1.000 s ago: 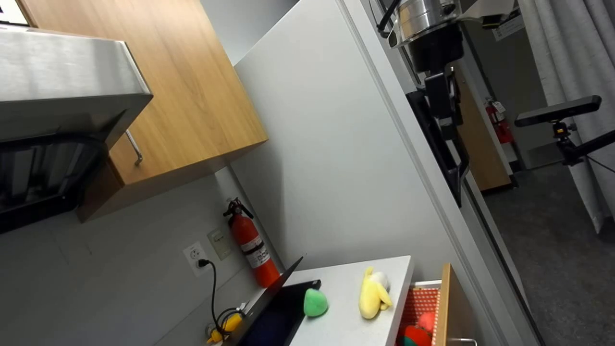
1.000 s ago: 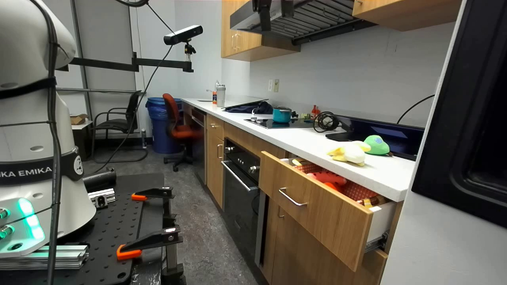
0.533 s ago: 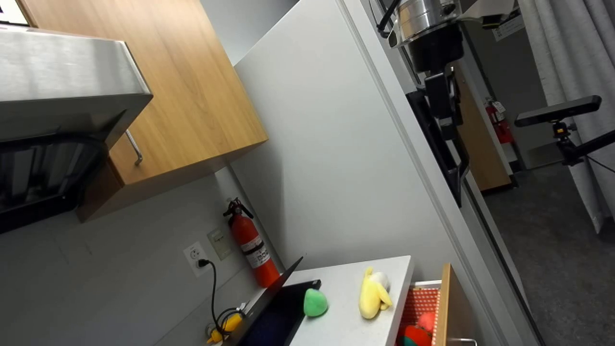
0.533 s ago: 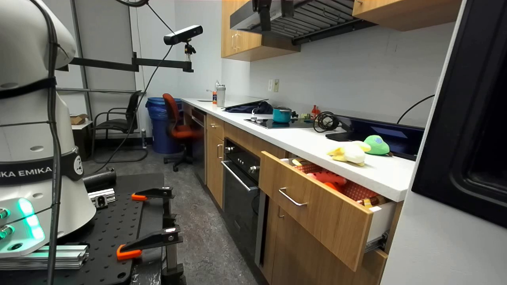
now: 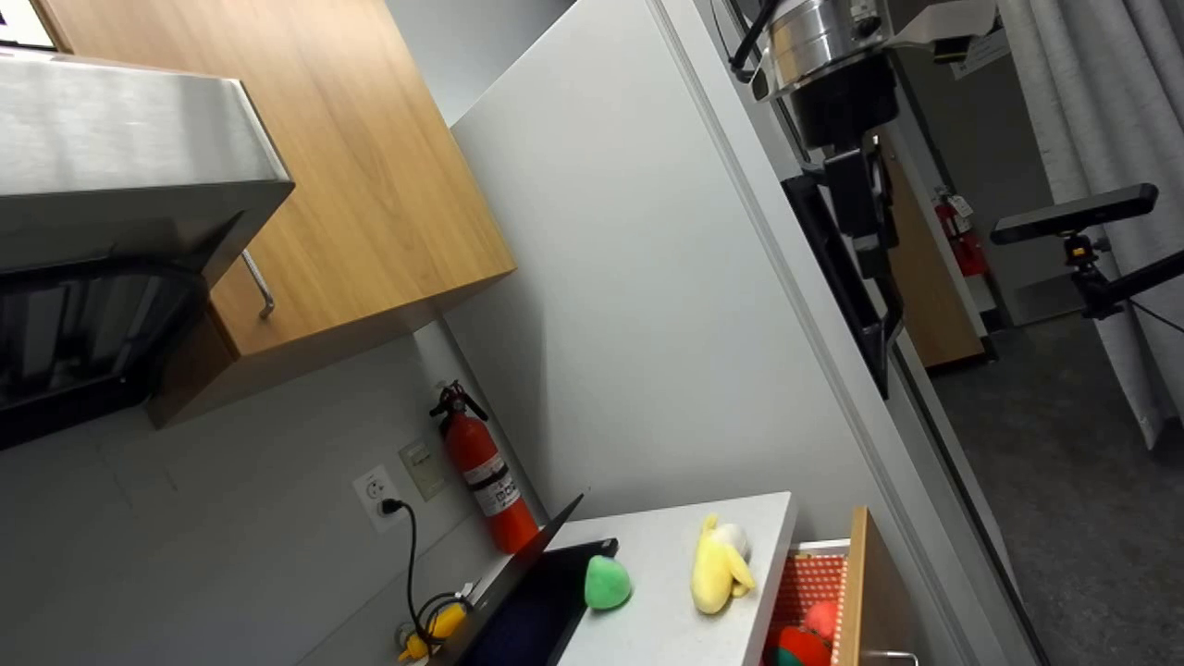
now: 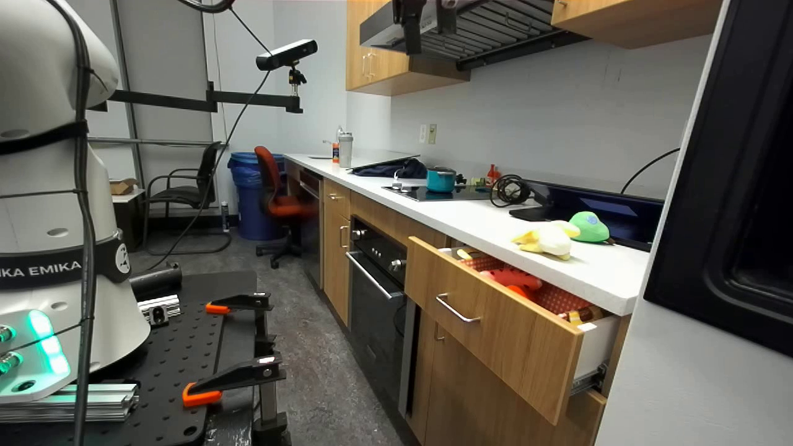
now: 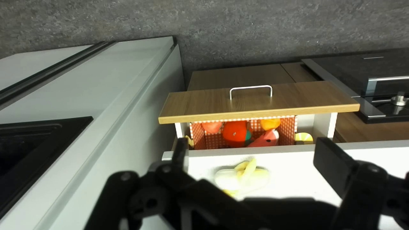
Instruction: Put the banana inside the first drawer from the right then push the drawer backwards
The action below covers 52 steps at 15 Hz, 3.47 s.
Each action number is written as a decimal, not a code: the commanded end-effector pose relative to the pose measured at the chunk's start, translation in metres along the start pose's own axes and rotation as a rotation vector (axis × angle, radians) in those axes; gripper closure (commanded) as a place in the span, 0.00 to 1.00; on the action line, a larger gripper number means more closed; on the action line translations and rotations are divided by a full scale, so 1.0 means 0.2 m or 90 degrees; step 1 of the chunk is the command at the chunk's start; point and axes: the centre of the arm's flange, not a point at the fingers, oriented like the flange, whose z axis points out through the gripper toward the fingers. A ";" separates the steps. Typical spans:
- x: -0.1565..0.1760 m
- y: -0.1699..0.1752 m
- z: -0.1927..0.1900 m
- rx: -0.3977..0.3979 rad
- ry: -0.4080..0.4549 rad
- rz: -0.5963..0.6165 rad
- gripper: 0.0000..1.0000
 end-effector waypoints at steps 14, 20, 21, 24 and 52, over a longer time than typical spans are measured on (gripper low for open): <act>-0.01 -0.29 0.52 0.059 -0.146 -0.053 0.00; -0.04 -0.42 0.74 0.065 -0.170 -0.072 0.49; -0.04 -0.43 0.77 0.063 -0.168 -0.074 0.58; -0.04 -0.45 0.87 0.054 -0.143 -0.078 0.80; 0.54 -0.21 1.49 -0.061 0.001 -0.079 1.00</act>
